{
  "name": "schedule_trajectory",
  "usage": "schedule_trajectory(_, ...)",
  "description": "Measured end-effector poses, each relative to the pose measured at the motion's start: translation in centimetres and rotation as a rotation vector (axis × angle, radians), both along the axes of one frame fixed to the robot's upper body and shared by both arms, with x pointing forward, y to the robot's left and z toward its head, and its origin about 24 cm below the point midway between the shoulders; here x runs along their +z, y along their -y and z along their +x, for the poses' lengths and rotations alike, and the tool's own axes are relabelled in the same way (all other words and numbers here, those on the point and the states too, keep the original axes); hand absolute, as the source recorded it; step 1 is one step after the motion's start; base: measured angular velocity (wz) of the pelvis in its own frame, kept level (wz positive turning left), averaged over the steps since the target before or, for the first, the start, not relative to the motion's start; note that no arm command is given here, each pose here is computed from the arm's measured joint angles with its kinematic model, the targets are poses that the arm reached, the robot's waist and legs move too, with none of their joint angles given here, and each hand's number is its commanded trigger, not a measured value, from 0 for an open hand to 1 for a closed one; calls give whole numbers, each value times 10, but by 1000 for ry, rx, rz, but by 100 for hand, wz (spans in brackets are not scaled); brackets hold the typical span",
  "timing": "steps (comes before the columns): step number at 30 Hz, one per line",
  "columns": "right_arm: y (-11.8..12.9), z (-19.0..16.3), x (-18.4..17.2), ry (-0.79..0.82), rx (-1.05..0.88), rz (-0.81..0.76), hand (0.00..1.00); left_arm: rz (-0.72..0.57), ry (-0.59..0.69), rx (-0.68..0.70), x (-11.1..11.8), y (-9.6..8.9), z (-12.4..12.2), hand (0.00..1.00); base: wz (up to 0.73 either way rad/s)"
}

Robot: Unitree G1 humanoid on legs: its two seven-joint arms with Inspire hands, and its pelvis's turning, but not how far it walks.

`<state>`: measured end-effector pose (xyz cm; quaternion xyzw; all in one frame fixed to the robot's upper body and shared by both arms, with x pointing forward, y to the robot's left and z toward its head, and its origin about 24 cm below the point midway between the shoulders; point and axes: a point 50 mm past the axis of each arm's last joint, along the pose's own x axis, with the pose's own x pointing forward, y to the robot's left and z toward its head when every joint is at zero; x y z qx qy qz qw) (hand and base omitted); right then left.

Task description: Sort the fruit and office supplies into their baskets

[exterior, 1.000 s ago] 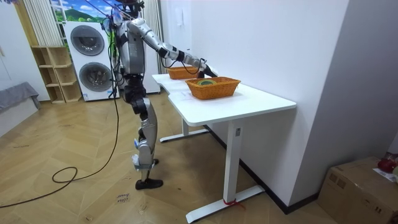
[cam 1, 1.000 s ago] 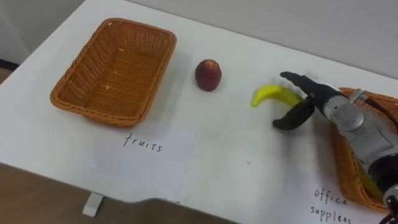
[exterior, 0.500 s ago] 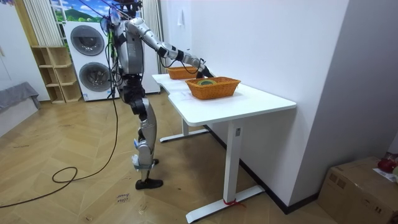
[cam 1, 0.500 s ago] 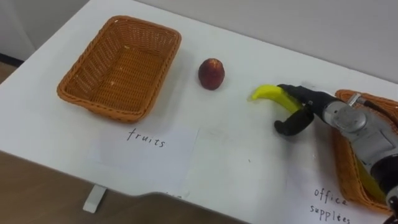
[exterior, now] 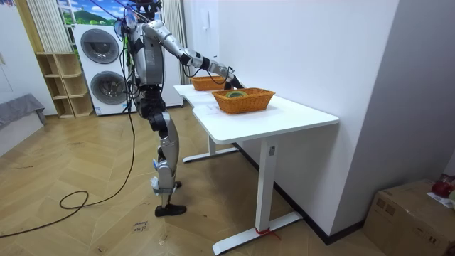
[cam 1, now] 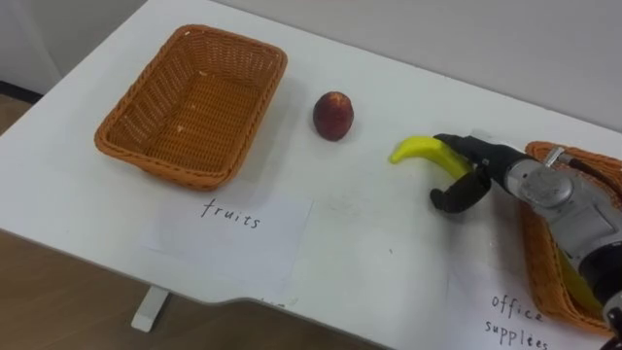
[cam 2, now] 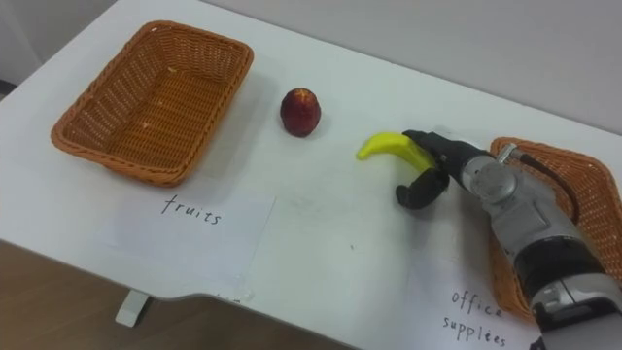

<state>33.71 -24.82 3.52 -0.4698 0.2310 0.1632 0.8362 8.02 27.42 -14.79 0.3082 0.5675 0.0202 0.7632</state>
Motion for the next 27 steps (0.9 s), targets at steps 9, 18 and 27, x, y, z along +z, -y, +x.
schedule_trajectory(9,2,1,2,28,-25,-8,100,0,0,0,0,0,0,0,0)
schedule_trajectory(18,5,2,4,58,-60,-29,100,9,3,2,0,-1,0,0,0)
schedule_trajectory(27,4,0,1,37,-58,7,100,16,5,1,1,-2,-1,0,0)
